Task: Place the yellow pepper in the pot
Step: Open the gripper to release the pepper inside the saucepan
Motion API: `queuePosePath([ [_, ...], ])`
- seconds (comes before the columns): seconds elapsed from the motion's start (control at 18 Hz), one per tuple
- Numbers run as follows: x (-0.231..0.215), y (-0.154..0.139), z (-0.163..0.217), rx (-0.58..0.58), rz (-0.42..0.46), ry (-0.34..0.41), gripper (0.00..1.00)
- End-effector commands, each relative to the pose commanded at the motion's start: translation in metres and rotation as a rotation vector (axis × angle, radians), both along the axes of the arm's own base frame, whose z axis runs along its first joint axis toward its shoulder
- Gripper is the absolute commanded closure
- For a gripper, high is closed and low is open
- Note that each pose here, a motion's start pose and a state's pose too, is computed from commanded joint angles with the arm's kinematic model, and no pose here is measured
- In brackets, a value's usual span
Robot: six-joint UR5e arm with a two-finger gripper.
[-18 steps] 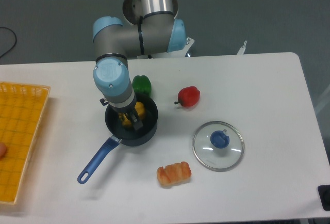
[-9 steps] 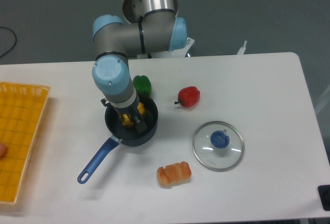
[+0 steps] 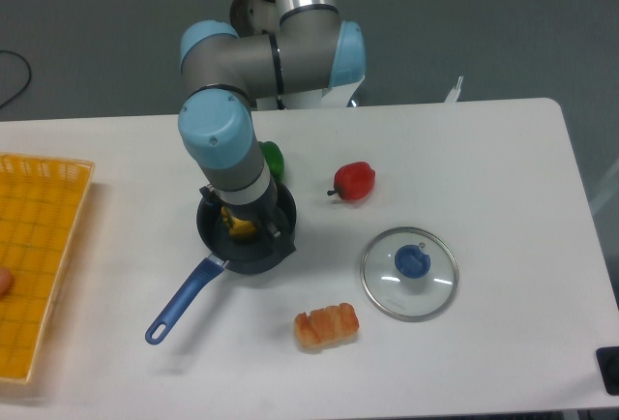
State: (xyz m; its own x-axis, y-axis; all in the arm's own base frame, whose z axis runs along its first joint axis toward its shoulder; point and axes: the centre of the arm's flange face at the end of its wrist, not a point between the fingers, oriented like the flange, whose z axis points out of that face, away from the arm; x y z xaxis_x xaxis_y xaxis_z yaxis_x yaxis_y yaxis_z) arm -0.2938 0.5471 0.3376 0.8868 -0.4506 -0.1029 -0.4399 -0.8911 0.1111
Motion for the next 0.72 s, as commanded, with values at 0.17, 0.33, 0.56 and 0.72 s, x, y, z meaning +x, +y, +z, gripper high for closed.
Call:
queuePosePath([
  [0.17,-0.013,-0.008,0.003,-0.017,0.015,0.026,0.0],
  [0.33,-0.026,-0.017,0.005,-0.015,0.039,0.03,0.0],
  [0.56,-0.04,-0.026,0.004,-0.022,0.047,0.025,0.0],
  [0.72,-0.045,-0.03,0.006,-0.021,0.054,0.027,0.0],
])
